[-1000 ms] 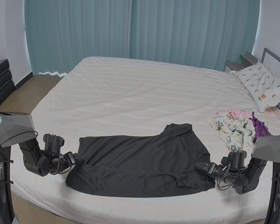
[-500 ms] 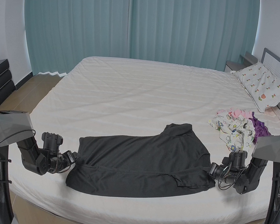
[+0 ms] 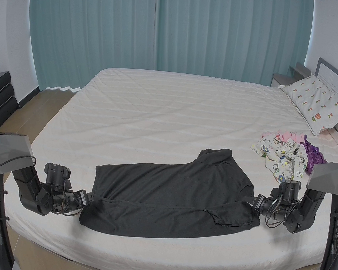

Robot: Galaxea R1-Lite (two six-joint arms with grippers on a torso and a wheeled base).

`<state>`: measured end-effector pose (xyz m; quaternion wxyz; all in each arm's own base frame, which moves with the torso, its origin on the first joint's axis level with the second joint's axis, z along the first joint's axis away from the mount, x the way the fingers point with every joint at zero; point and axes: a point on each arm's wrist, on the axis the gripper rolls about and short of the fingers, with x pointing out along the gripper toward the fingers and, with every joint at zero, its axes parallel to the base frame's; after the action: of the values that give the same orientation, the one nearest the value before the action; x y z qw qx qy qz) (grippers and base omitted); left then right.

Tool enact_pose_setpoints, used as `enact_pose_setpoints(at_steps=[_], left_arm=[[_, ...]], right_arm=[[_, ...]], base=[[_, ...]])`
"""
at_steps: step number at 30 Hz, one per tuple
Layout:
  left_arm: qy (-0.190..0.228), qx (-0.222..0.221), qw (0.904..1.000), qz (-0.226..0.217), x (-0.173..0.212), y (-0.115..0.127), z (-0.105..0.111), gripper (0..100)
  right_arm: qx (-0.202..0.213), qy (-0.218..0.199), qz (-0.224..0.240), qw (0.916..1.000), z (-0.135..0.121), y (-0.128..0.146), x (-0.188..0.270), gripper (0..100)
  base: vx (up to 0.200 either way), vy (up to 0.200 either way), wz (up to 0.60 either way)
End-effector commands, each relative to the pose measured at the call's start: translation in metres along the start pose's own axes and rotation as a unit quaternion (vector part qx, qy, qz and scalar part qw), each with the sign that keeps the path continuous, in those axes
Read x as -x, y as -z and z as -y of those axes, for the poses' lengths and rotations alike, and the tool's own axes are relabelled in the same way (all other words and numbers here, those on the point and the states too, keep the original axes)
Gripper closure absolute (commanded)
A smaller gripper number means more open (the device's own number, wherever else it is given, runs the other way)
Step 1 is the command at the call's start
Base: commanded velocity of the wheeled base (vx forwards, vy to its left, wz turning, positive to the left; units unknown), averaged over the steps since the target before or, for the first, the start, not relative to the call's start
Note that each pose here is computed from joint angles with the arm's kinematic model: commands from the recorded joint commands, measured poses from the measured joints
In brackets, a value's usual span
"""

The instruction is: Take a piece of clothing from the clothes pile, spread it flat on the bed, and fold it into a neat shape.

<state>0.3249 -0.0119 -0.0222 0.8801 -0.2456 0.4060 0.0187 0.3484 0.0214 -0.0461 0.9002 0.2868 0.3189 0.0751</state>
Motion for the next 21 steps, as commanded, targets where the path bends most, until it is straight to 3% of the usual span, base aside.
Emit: enact_pose_setpoints(at_steps=[1, 4, 12, 13, 21], left_arm=[[-0.001, -0.020, 0.9995, -0.025, 0.004, 0.012, -0.006, 0], [0.019, -0.050, 0.9974, -0.048, 0.011, 0.022, -0.008, 0], [0.018, -0.061, 0.9968, -0.048, 0.009, 0.024, -0.009, 0], [0.016, -0.065, 0.9965, -0.050, 0.010, 0.025, -0.010, 100], [-0.007, -0.091, 0.9917, -0.091, 0.018, 0.033, -0.018, 100]], right_arm=[[-0.001, 0.000, 0.002, 1.0000, 0.000, -0.001, 0.001, 0], [-0.003, 0.001, 0.005, 1.0000, 0.000, -0.003, 0.004, 0], [-0.003, 0.001, 0.001, 1.0000, -0.002, -0.001, 0.009, 0], [-0.002, 0.001, 0.002, 1.0000, -0.002, -0.002, 0.009, 0], [-0.003, 0.002, 0.001, 1.0000, -0.002, -0.002, 0.009, 0]], base=[[0.000, 0.000, 0.00], [0.000, 0.000, 0.00], [0.000, 0.000, 0.00], [0.000, 0.000, 0.00], [0.000, 0.000, 0.00]])
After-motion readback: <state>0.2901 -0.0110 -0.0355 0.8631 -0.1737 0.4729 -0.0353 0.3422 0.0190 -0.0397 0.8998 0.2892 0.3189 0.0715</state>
